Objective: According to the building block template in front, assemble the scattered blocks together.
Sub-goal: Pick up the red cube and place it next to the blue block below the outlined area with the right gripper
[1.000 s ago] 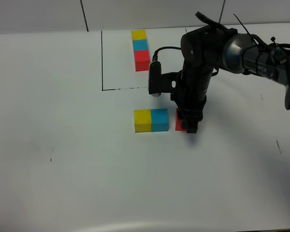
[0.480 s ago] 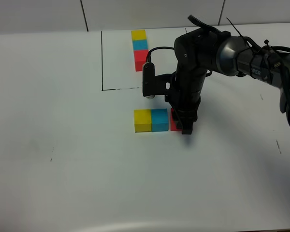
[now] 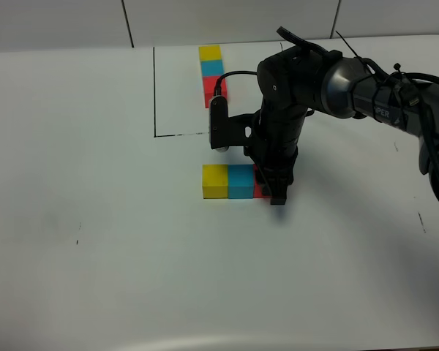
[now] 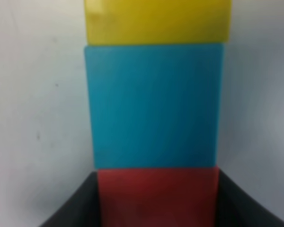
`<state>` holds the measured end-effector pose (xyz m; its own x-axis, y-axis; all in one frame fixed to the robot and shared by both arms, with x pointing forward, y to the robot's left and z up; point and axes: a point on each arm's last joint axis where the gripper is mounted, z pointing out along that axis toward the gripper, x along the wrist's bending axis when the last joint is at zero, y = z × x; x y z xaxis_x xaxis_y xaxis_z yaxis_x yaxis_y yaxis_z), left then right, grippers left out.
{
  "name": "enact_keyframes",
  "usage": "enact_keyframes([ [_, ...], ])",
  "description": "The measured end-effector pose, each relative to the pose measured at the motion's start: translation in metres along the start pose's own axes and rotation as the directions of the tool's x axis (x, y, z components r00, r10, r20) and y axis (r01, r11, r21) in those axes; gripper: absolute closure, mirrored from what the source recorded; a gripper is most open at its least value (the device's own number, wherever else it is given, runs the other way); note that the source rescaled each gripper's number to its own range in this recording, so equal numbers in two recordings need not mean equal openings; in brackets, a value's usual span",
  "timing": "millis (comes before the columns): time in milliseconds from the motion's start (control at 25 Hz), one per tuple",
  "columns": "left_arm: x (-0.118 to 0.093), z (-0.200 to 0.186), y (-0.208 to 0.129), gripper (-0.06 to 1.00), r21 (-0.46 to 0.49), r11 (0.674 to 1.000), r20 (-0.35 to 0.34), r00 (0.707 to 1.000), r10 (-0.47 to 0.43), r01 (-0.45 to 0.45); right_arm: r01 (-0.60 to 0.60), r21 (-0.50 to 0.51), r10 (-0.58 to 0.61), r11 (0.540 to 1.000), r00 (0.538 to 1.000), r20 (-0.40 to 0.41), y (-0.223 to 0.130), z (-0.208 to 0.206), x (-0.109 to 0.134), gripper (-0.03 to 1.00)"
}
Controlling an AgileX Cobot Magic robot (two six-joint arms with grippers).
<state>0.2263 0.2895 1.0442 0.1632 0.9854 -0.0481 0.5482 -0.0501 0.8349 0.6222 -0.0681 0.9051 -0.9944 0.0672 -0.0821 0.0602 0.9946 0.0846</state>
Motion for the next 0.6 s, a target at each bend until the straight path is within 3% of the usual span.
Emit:
enact_keyframes([
  [600,0.0000,0.0000,0.0000,0.28,0.000,1.000,0.000,1.000,0.000,0.000,0.028,-0.002,-0.028,1.000,1.000,-0.001,0.0005,0.0000,0.0003,0.96],
])
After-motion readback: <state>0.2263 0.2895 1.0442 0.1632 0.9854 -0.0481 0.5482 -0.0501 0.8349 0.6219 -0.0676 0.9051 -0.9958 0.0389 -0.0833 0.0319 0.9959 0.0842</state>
